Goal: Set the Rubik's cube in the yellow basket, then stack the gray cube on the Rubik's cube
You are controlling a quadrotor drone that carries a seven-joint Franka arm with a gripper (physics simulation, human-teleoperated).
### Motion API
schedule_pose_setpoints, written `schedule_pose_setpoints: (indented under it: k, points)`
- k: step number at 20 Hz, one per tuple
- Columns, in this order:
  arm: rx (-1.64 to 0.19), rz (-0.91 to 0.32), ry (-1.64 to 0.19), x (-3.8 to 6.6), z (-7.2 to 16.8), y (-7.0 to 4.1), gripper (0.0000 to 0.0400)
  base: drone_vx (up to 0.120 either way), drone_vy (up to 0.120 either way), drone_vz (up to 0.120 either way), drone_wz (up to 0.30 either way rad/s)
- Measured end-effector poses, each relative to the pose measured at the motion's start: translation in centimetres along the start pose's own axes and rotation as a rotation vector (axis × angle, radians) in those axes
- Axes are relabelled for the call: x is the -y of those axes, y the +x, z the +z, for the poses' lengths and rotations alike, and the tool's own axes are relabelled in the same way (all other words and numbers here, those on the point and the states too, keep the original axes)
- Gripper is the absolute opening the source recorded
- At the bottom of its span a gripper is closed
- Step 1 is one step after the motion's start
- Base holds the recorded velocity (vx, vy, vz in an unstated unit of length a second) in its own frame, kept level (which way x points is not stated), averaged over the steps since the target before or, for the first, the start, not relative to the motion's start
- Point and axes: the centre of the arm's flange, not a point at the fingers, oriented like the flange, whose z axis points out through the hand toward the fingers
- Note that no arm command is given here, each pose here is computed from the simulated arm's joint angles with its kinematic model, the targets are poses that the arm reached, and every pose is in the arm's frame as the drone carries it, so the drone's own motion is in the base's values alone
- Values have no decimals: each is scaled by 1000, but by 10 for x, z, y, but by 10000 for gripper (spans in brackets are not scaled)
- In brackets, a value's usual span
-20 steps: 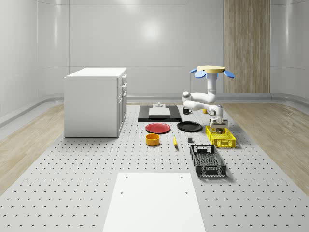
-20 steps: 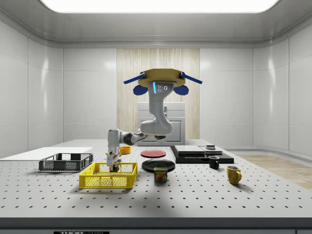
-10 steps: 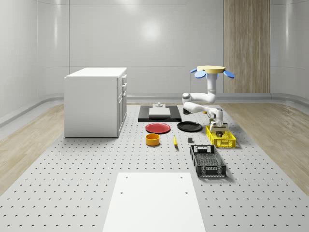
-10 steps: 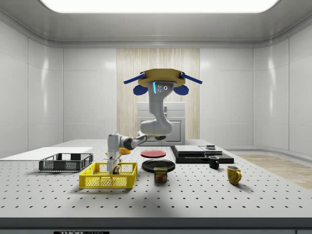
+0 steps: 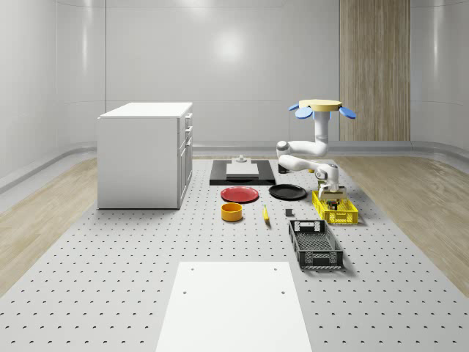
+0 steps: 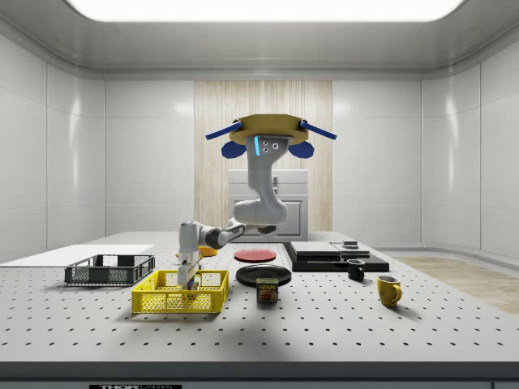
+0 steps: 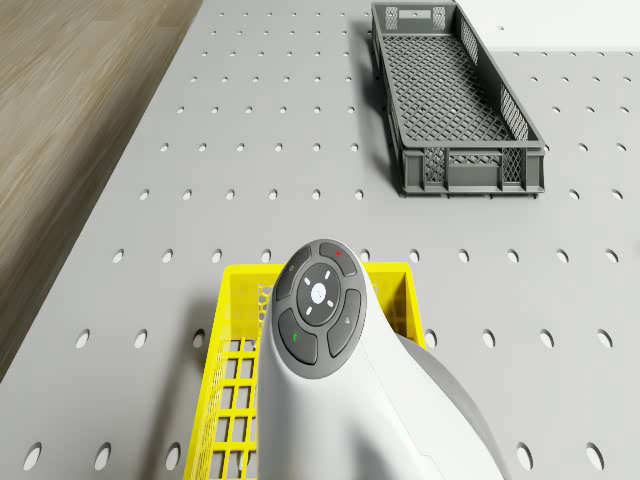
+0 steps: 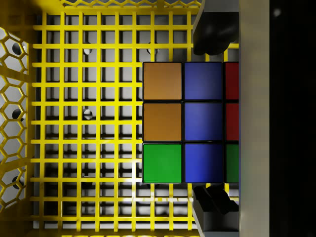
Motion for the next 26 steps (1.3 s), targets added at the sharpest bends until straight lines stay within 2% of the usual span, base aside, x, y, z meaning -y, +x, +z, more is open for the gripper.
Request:
schedule_pose_setpoints:
  k: [4,12,20,26]
  points:
    - [0,0,0,0,-14,0,398,0,0,120,0]
    - [0,0,0,0,-25,0,400,105,-120,110,0]
    - [0,0,0,0,-27,0,400,0,-120,0,0]
    - [0,0,0,0,-27,0,400,0,-120,-53,0]
